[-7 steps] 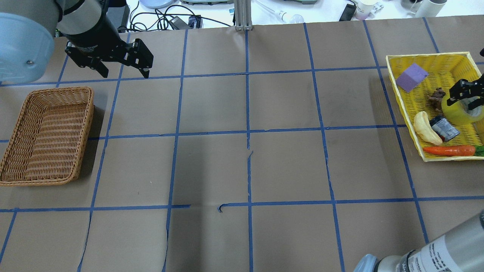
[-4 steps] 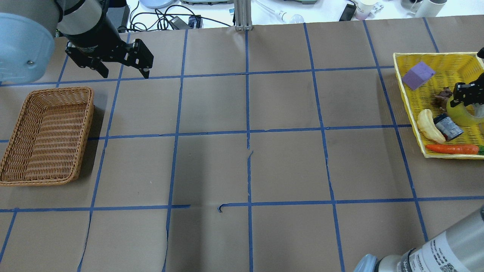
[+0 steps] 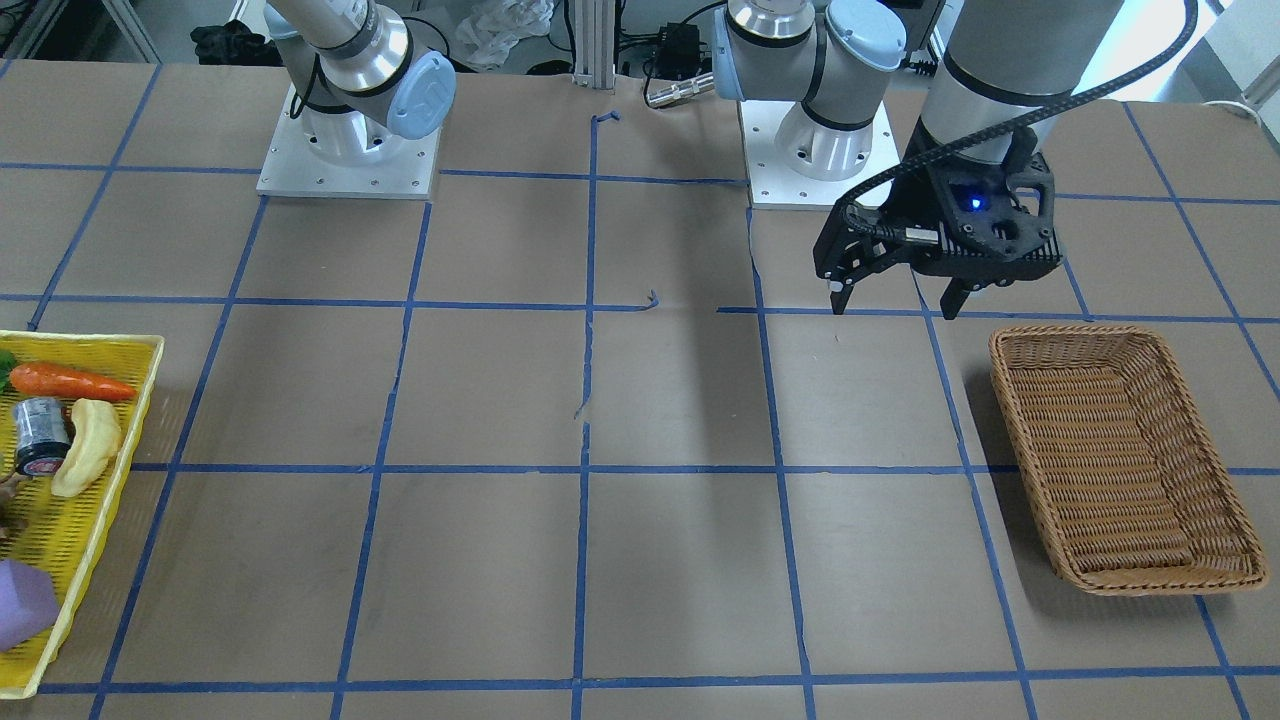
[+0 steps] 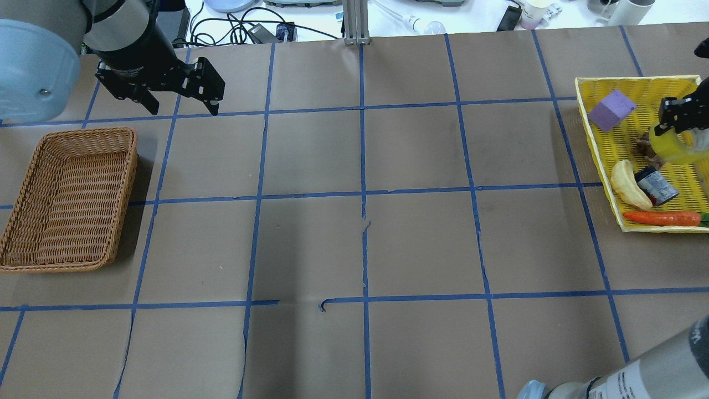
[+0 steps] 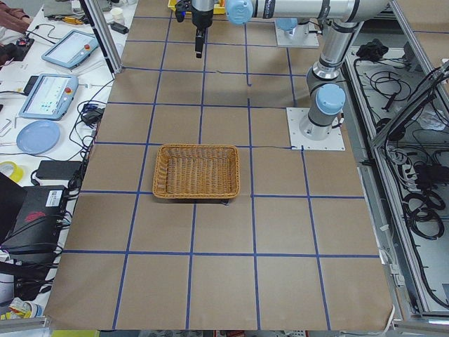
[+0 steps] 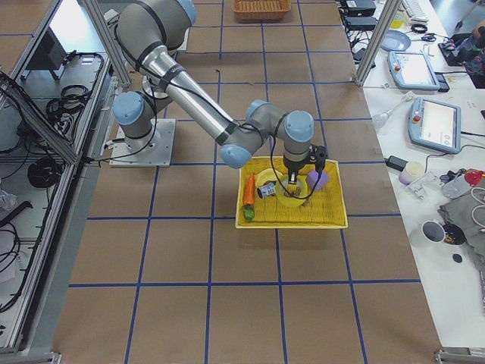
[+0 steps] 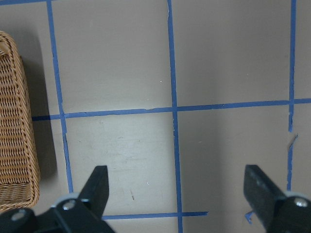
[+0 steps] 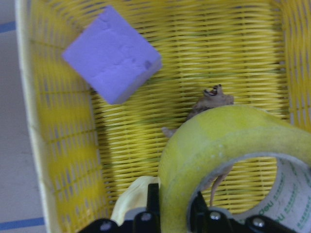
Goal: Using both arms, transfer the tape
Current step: 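Grasp the yellow tape roll with the right gripper and lift it, then carry the tape roll to the table center and release it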
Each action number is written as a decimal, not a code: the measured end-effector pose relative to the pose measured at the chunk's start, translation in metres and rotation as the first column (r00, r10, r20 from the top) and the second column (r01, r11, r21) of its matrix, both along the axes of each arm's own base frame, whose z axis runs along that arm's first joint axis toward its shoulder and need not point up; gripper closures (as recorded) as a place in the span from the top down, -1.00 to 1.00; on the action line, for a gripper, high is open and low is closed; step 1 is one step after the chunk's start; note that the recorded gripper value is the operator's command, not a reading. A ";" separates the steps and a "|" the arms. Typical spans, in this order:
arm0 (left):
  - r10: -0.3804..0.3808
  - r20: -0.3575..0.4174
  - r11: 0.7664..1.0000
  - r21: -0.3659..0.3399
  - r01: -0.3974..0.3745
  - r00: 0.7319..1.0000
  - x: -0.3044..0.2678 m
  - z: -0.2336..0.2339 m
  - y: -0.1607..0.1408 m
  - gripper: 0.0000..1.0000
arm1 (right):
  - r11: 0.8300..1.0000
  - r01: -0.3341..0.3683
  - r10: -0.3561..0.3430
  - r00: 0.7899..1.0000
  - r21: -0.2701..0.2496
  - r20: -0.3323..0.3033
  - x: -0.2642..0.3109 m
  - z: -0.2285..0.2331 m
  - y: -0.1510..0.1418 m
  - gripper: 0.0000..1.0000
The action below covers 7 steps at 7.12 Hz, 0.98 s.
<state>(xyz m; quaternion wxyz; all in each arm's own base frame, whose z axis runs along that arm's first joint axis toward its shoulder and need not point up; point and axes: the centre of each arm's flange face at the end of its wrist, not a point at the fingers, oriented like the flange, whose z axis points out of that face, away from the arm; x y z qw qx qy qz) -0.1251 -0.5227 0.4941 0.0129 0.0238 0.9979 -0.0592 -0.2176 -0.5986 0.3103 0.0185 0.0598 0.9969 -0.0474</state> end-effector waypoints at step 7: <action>0.000 0.001 1.000 -0.005 0.000 1.000 0.002 0.002 -0.001 1.00 | 0.995 0.096 -0.093 0.992 0.031 -0.088 0.409 -0.035 -0.076 -0.95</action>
